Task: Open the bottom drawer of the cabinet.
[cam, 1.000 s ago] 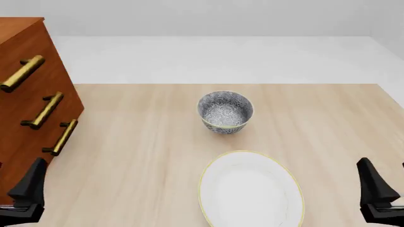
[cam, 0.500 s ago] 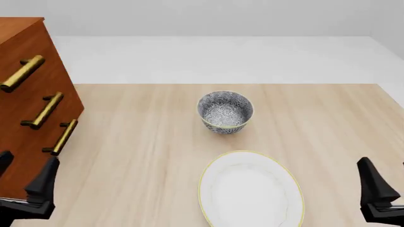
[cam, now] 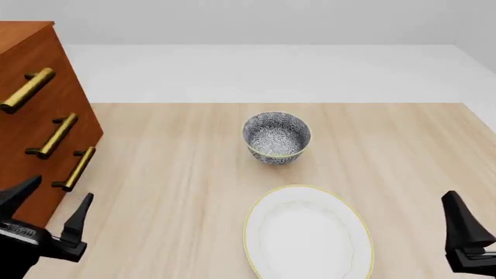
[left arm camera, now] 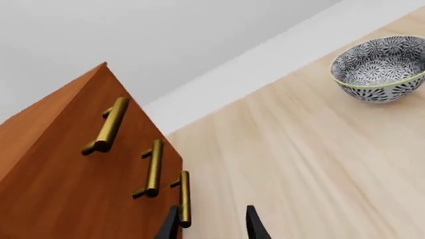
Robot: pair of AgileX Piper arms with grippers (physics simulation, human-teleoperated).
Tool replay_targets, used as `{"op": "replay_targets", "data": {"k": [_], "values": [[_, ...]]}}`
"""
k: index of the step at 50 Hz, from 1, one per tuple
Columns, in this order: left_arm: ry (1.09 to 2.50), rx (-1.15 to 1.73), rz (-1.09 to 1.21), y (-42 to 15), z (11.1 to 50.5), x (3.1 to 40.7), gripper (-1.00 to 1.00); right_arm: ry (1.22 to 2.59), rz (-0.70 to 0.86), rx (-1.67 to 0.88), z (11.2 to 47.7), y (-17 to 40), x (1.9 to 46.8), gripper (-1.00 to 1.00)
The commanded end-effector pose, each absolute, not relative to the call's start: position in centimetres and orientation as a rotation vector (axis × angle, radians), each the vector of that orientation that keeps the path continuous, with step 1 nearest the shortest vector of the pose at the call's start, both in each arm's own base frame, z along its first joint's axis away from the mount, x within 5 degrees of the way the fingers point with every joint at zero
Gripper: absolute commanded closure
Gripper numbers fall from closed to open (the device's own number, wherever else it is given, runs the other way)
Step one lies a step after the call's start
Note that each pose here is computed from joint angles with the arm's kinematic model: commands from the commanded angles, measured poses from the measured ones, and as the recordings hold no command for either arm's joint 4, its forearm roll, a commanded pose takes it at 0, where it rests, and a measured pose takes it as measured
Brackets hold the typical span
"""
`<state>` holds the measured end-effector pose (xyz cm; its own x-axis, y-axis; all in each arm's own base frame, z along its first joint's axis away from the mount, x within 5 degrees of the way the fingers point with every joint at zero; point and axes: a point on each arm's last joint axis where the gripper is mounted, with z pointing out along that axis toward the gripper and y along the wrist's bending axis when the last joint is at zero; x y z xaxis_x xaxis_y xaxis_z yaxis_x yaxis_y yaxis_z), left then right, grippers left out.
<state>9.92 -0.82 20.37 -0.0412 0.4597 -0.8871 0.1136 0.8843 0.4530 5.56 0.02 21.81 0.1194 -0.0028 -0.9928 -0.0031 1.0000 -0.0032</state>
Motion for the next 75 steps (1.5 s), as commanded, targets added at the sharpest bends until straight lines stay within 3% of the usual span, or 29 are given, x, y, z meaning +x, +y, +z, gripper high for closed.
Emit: {"op": "replay_targets", "data": {"k": [1,25,75], "values": [[1.644,0.562,0.372,-0.9,19.3,12.1,-1.00,1.442,0.002,0.003,22.0,0.0,5.5,-1.00],[1.729,0.828,0.521,-1.0,14.8,15.8,-1.00,1.436,0.003,0.012,22.1,0.0,5.5,-1.00],[1.734,1.026,0.773,0.9,13.4,16.3,-1.00,1.437,0.006,0.025,22.4,-0.1,5.4,-1.00]]}}
